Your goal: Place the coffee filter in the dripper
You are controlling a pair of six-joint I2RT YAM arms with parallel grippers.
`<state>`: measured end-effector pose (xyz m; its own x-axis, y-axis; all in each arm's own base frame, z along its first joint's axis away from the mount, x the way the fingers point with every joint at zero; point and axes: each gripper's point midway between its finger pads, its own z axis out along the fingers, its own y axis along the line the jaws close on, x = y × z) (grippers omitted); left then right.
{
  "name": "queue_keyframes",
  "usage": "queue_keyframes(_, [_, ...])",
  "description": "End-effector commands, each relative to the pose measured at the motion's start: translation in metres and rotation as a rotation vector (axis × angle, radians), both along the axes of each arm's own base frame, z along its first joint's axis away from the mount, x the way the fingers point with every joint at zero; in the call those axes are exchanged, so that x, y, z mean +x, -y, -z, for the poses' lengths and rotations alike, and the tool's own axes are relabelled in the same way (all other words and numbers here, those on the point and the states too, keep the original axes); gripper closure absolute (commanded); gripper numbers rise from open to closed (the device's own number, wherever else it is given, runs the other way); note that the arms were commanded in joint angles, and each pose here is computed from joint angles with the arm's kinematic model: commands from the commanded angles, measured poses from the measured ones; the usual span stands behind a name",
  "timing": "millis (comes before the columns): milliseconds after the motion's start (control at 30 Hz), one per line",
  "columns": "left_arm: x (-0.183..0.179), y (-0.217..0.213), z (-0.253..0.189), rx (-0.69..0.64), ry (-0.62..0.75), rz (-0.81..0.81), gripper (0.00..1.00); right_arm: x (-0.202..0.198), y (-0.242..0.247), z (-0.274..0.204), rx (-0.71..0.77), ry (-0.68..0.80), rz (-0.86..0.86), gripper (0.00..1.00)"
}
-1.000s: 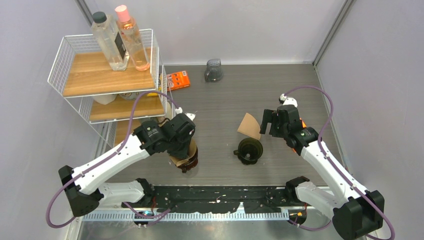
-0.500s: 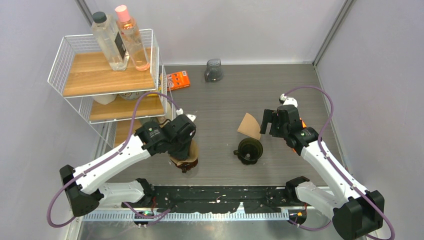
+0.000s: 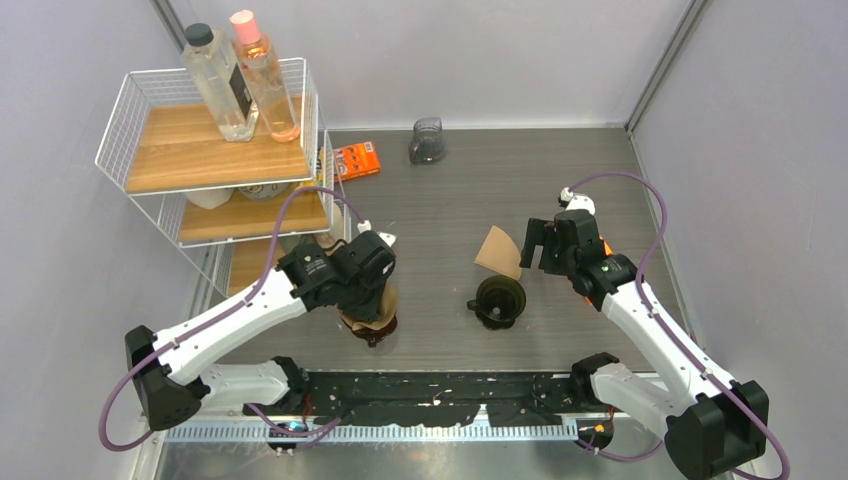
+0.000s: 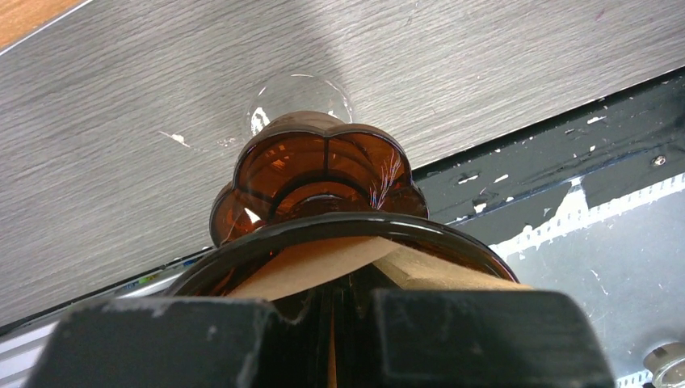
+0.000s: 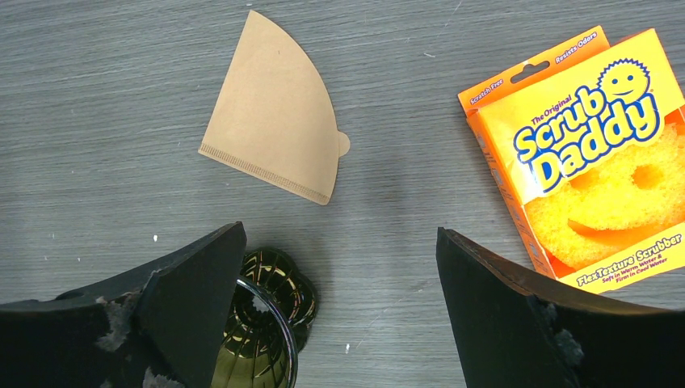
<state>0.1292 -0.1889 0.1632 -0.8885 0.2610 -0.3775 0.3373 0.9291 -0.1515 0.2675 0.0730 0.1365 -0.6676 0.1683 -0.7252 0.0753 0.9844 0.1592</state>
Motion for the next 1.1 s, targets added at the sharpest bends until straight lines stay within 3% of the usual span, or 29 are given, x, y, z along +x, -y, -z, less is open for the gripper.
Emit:
queue_keyframes(0, [0.0010,0.0092,-0.0018,-0.041,0.011,0.022,0.92,0.0041,0.0027,-0.0029,-0.002,0.024,0.017,0.05])
queue_keyframes(400, [-0.0003,0.0065,0.0004,-0.028,-0.001,0.003,0.88,0.0037,0.0024,-0.0021,-0.002,0.022,0.016,0.05])
queue_keyframes(1067, [-0.0036,-0.0004,0.0020,0.008,-0.020,-0.006,0.66,0.0039,0.0037,-0.0027,-0.006,0.026,0.021,0.05])
